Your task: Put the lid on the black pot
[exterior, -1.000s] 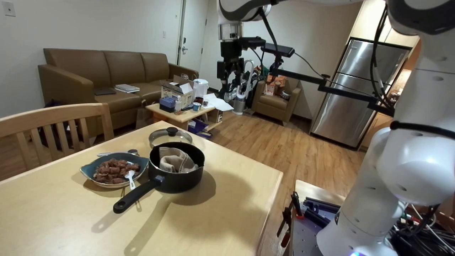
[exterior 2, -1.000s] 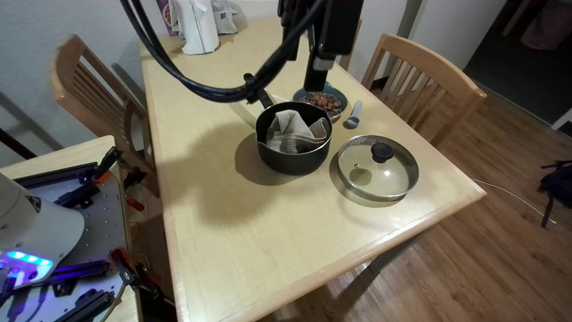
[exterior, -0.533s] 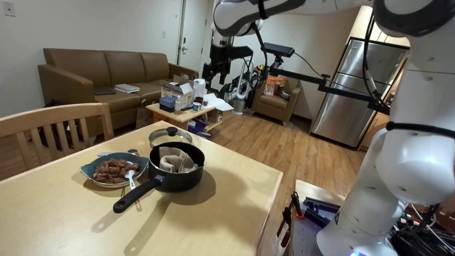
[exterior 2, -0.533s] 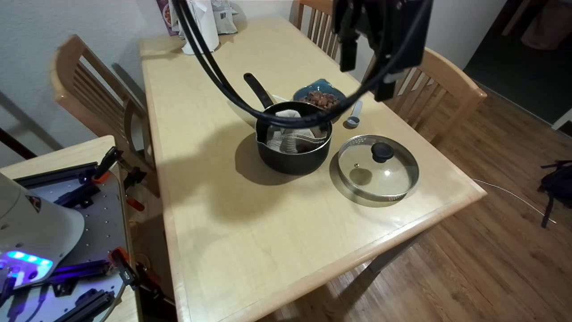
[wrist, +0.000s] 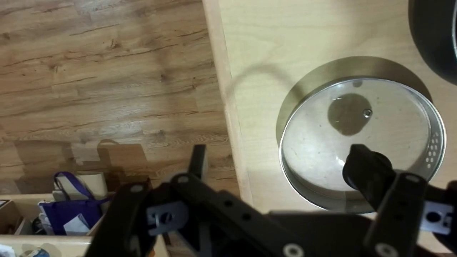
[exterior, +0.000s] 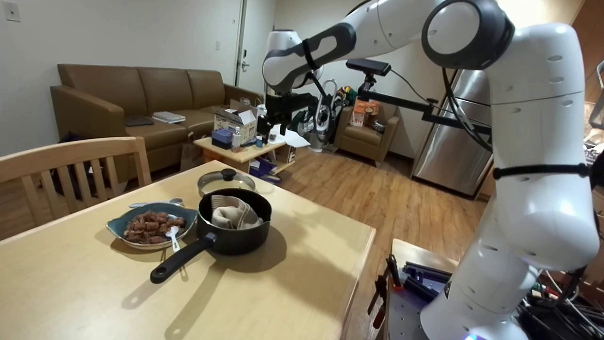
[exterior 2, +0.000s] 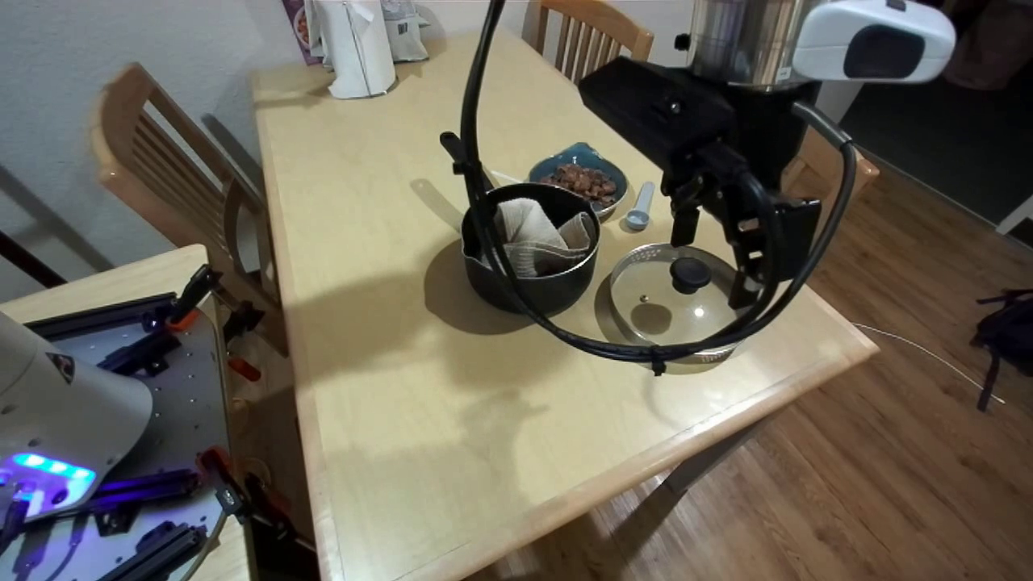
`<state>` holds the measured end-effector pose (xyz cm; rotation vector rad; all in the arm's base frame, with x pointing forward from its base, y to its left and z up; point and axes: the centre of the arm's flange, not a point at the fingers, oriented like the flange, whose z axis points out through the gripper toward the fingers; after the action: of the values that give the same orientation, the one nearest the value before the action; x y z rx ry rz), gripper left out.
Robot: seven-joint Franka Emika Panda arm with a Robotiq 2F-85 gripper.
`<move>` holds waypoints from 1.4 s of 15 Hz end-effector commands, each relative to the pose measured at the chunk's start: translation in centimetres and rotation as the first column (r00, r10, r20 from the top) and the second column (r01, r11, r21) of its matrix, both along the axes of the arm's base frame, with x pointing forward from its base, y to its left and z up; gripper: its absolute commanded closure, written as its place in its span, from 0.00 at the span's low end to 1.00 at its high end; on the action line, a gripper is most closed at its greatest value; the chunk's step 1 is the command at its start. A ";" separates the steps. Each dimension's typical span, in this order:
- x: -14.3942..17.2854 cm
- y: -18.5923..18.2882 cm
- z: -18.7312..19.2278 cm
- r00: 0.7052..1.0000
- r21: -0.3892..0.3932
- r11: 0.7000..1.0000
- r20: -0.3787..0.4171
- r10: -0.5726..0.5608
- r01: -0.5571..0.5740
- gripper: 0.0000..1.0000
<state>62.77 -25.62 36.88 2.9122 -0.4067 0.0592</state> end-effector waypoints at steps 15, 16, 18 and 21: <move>7.3 2.7 -9.7 0.930 0.038 0.931 -0.038 0.365 -0.364 0.00; 7.0 2.6 -9.2 0.928 0.030 0.927 0.004 0.373 -0.373 0.00; 8.0 3.7 -9.1 0.917 0.022 0.917 0.038 0.397 -0.398 0.00; 10.4 7.1 -9.3 0.888 0.059 0.886 0.058 0.457 -0.460 0.00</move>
<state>71.36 -21.09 27.68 2.9718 0.1936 0.1394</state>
